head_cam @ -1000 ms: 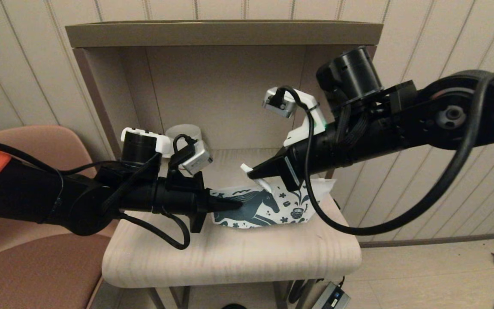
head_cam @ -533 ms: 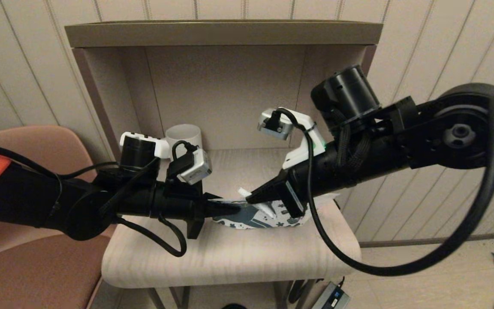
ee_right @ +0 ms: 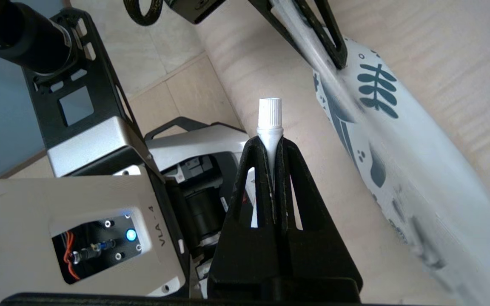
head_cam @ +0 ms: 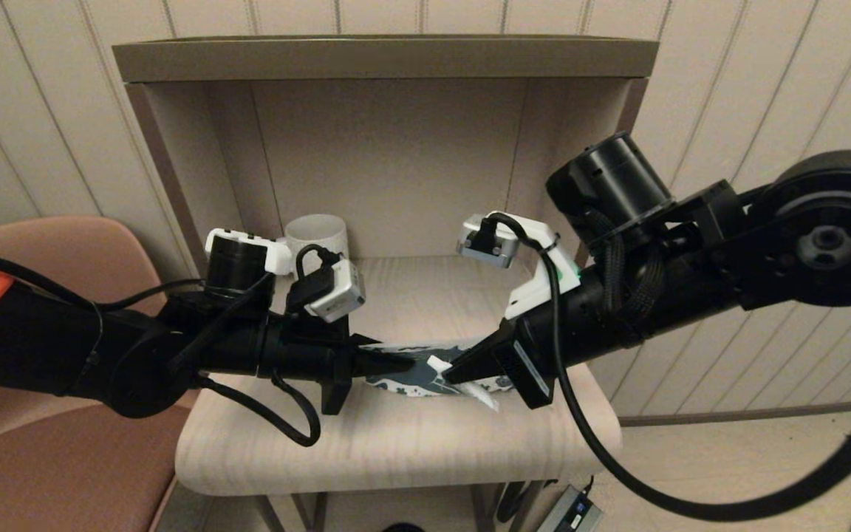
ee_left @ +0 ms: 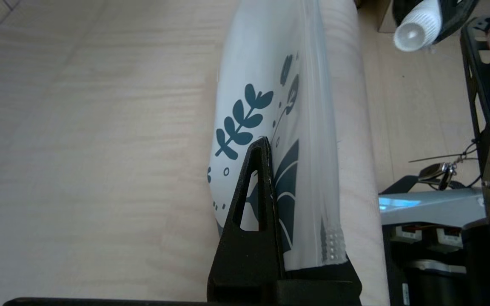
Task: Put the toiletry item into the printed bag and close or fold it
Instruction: Place the toothpaste in the storage bag
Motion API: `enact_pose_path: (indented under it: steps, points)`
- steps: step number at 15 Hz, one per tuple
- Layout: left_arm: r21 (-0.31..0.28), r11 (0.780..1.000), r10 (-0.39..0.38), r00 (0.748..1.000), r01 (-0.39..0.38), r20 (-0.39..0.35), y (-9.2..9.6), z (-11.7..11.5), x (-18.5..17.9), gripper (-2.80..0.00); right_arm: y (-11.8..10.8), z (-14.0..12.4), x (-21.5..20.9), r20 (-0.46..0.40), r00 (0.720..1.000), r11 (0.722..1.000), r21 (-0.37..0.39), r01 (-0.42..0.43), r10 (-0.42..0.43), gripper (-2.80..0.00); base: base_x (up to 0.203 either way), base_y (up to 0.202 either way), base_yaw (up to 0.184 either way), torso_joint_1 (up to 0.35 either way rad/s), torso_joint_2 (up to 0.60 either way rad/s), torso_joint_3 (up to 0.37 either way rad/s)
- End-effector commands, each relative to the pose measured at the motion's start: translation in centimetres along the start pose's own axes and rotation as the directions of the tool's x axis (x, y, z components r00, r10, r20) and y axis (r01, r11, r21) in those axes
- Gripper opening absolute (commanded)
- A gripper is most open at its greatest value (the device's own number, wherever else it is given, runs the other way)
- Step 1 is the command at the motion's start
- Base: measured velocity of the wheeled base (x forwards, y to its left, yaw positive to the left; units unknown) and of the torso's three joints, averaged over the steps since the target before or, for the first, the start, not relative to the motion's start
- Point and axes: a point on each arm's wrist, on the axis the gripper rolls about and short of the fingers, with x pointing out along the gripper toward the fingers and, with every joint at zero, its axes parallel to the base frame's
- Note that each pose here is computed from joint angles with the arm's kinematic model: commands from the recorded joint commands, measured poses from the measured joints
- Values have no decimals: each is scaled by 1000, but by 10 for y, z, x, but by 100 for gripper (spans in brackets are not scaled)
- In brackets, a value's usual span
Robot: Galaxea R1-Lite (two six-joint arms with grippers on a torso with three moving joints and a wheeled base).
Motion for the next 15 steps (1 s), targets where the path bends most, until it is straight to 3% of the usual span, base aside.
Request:
enact_pose_path:
  steps: [1,4,6,10,11,12,13,14,15]
  points:
    - [7,1000,-3,1000,3,4,0,0,0,-280,0,2,-3,11,1000,1000,-4,-1,1,-280,0,0,0,0,0,0]
    - [53,999,3,1000,-2,-10,-3,-9,1,-280,3,11,-9,45,999,1000,17,3,-4,-280,0,0,0,0,0,0]
    - [160,986,43,999,-44,6,-3,-13,2,-280,5,20,-17,81,997,997,75,6,-12,-280,0,0,0,0,0,0]
    - [329,928,163,985,-175,62,0,0,4,-280,13,41,-40,131,991,962,271,-18,-18,-280,0,0,0,0,0,0]
    - [355,916,178,982,-188,63,0,2,3,-280,16,45,-43,123,992,945,326,-27,-14,-280,0,0,0,0,0,0]
    - [421,883,199,978,-206,61,-3,6,1,-280,20,51,-48,116,993,922,384,-39,-6,-280,0,0,0,0,0,0]
    - [477,847,235,970,-235,61,-8,14,0,-280,23,54,-50,86,996,889,456,-42,3,-280,0,0,0,0,0,0]
    - [512,819,262,963,-258,66,-10,20,-2,-280,23,52,-48,32,999,839,544,-30,15,-280,0,0,0,0,0,0]
    - [536,800,272,959,-269,75,-12,25,-3,-280,23,49,-45,1,1000,807,590,-18,22,-280,0,0,0,0,0,0]
